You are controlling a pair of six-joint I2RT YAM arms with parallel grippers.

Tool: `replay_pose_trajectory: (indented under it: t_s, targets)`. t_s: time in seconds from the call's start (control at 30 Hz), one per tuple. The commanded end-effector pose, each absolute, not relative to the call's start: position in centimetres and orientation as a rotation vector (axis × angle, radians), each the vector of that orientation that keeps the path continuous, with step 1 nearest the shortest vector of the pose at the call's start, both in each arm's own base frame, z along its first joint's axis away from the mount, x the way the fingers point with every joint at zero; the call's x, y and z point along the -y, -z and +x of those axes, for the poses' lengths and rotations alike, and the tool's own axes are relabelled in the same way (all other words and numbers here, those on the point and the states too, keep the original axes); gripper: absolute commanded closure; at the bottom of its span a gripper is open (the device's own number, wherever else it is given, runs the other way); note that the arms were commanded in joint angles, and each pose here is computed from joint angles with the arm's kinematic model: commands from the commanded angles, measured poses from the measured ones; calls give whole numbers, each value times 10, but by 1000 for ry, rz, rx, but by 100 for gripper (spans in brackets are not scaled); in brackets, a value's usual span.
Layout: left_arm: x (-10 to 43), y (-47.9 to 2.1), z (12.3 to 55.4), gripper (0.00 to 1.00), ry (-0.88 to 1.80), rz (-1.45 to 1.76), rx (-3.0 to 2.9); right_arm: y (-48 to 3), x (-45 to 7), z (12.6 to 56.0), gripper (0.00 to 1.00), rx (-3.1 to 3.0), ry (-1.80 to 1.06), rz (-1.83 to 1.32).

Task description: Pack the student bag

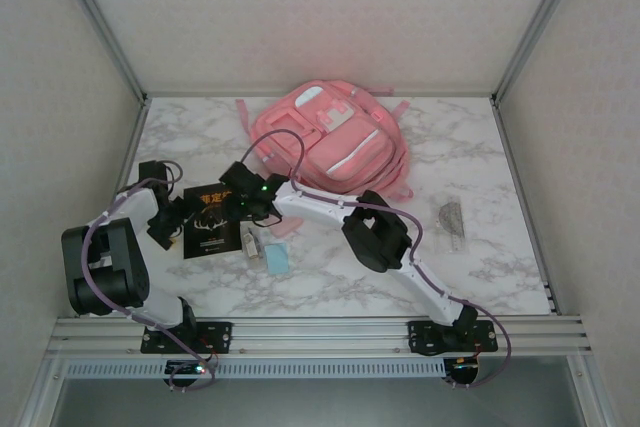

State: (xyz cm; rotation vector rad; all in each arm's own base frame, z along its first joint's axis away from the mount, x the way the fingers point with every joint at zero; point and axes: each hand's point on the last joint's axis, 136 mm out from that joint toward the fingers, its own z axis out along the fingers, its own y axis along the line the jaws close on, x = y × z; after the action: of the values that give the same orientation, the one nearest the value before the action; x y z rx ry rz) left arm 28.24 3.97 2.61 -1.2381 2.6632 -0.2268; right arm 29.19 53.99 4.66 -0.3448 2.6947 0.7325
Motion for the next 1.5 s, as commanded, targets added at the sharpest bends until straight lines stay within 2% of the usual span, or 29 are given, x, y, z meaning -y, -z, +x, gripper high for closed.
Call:
replay_pose_trajectory:
  t_s: [0.0, 0.23, 0.4, 0.53, 0.97, 1.23, 1.33, 1.47]
  targets:
    - [-36, -23, 277, 1, 233, -1257, -2674, -10, -539, 287, 50, -2763, -684, -369]
    - [-36, -22, 277, 1, 230, -1254, -2678, -47, -577, 278, 55, -2684, -1027, -436]
    - [-36, -22, 276, 1, 222, -1254, -2680, -96, -573, 281, 56, -2591, -1189, -412]
    - [-36, -21, 276, 1, 228, -1257, -2683, -114, -574, 281, 59, -2558, -1292, -398]
    - [-34, -23, 278, 1, 243, -1251, -2676, -87, -582, 283, 71, -2619, -1419, -311]
    - [-33, -23, 279, 1, 256, -1251, -2673, -57, -583, 282, 72, -2702, -1345, -295]
    - [-33, -24, 279, 1, 258, -1249, -2672, -47, -582, 281, 82, -2729, -1335, -274]
    - [-36, -29, 283, 1, 251, -1239, -2654, -59, -579, 286, 98, -2695, -1356, -279]
